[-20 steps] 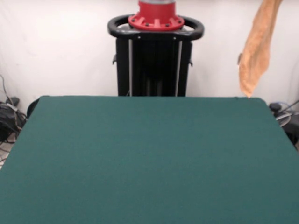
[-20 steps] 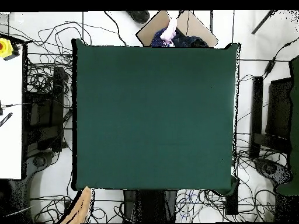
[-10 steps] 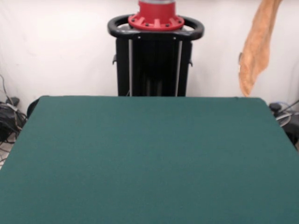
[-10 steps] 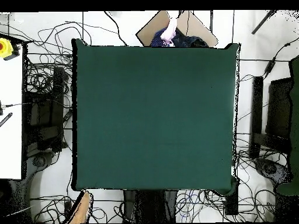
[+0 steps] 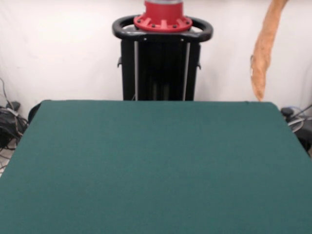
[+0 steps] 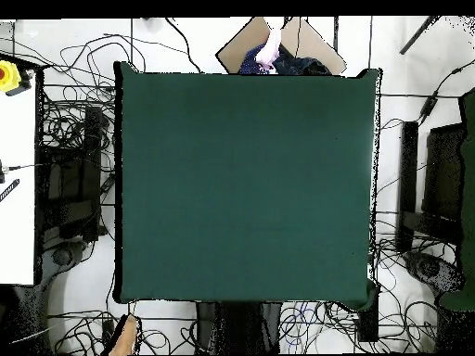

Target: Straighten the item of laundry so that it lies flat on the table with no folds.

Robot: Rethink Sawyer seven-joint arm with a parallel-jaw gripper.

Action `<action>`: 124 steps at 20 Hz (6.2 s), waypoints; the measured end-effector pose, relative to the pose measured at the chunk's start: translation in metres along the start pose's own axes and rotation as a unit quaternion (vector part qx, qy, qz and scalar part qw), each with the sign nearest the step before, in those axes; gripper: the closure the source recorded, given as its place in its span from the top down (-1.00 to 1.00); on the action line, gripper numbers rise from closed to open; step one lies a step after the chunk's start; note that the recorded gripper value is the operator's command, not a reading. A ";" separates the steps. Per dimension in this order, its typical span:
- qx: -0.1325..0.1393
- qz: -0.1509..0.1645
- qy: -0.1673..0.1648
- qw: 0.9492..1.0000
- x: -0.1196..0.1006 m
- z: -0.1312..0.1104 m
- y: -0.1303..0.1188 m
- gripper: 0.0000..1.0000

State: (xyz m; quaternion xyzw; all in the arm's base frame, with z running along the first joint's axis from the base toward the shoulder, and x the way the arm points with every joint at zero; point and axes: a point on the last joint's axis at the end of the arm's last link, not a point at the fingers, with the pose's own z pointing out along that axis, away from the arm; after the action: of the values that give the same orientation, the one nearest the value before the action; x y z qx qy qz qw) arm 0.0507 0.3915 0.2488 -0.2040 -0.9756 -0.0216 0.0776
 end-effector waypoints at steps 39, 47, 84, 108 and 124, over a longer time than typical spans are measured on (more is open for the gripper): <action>0.007 0.280 0.017 0.960 -0.248 0.034 -0.049 -1.00; -0.006 0.250 -0.021 0.968 -0.307 0.027 -0.063 -1.00; -0.078 0.168 -0.019 0.983 -0.566 0.039 0.036 -1.00; -0.043 0.033 -0.111 0.992 -0.537 0.063 0.064 1.00; -0.021 0.038 -0.122 0.992 -0.468 0.033 0.007 1.00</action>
State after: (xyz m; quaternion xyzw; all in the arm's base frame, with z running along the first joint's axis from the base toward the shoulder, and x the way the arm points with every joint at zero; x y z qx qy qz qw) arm 0.4722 0.2161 0.1410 -0.2437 -0.9687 -0.0146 -0.0452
